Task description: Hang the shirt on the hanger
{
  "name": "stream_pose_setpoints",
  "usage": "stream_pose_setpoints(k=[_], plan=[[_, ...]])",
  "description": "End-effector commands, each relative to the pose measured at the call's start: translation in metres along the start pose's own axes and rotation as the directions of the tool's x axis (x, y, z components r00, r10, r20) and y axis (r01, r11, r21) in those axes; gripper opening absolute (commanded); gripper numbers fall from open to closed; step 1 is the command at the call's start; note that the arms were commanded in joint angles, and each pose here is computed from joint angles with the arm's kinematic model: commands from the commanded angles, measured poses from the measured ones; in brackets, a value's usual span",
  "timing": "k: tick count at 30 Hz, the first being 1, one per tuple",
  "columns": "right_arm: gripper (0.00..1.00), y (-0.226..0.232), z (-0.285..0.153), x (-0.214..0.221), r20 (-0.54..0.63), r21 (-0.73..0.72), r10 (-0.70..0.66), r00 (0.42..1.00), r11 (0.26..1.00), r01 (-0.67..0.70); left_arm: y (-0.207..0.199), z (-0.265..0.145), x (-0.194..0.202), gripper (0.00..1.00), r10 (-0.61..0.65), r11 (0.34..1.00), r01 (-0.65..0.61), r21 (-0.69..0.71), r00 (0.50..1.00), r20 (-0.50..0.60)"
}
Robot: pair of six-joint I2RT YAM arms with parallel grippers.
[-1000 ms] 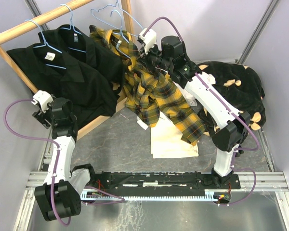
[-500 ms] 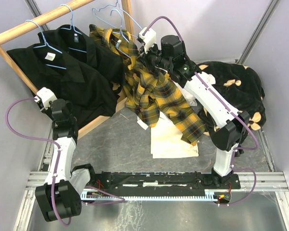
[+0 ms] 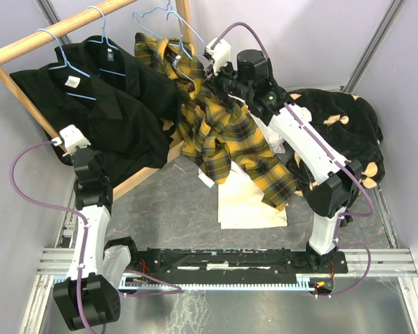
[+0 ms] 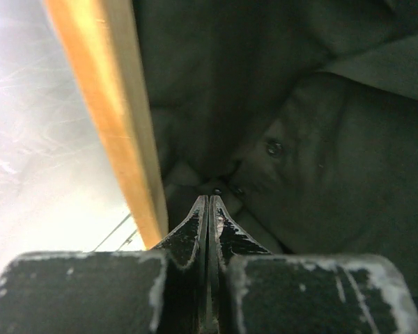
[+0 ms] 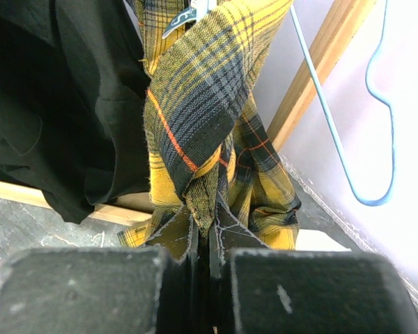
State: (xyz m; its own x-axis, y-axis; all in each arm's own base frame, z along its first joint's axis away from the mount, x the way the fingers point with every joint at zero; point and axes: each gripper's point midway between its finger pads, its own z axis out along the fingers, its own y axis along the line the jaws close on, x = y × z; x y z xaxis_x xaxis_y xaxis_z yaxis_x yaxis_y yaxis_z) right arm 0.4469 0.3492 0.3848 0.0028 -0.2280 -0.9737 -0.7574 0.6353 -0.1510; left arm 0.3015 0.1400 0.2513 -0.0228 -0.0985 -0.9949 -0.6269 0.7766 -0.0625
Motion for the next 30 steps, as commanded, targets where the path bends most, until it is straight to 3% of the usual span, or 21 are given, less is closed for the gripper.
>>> stream_pose_setpoints(k=[1, 10, 14, 18, 22, 24, 26, 27, 30], plan=[[0.0, -0.015, -0.023, -0.043, 0.119, 0.053, -0.041, 0.992, 0.998, 0.035, -0.028, -0.005, -0.003, 0.03, 0.007, 0.986, -0.01, 0.168, 1.0, 0.014], [0.0, -0.026, -0.032, -0.039, 0.114, 0.085, -0.036, 0.993, 0.996, 0.026, -0.06, -0.014, -0.003, 0.03, 0.032, 0.944, -0.04, 0.327, 0.999, 0.03], [0.0, -0.027, -0.033, -0.036, 0.109, 0.085, -0.034, 0.993, 0.996, 0.025, -0.048, -0.016, -0.007, 0.05, 0.014, 0.964, -0.018, 0.264, 1.0, 0.019], [0.0, -0.028, -0.033, -0.035, 0.11, 0.088, -0.033, 0.993, 0.996, 0.023, -0.006, -0.021, -0.013, 0.3, -0.046, 0.999, 0.047, 0.021, 0.998, -0.036], [0.0, -0.028, -0.032, -0.034, 0.113, 0.081, -0.028, 0.993, 0.997, 0.018, 0.044, -0.037, -0.012, 0.51, -0.061, 0.971, 0.044, -0.237, 0.996, -0.064], [0.0, -0.028, -0.031, -0.033, 0.112, 0.074, -0.021, 0.993, 0.997, 0.013, 0.06, -0.046, -0.014, 0.69, -0.083, 0.945, 0.063, -0.32, 0.995, -0.049], [0.0, -0.027, -0.03, -0.033, 0.115, 0.069, -0.014, 0.993, 0.998, 0.006, 0.068, -0.049, -0.016, 0.94, -0.082, 0.931, 0.064, -0.36, 0.996, -0.036], [0.0, -0.026, -0.029, -0.033, 0.117, 0.064, -0.009, 0.993, 0.998, 0.001, 0.071, -0.05, -0.015, 0.99, -0.079, 0.924, 0.061, -0.378, 0.996, -0.033], [0.0, -0.024, -0.027, -0.032, 0.116, 0.054, 0.002, 0.993, 0.998, -0.009, 0.079, -0.05, -0.015, 0.99, -0.055, 0.905, 0.04, -0.424, 0.998, -0.023]])
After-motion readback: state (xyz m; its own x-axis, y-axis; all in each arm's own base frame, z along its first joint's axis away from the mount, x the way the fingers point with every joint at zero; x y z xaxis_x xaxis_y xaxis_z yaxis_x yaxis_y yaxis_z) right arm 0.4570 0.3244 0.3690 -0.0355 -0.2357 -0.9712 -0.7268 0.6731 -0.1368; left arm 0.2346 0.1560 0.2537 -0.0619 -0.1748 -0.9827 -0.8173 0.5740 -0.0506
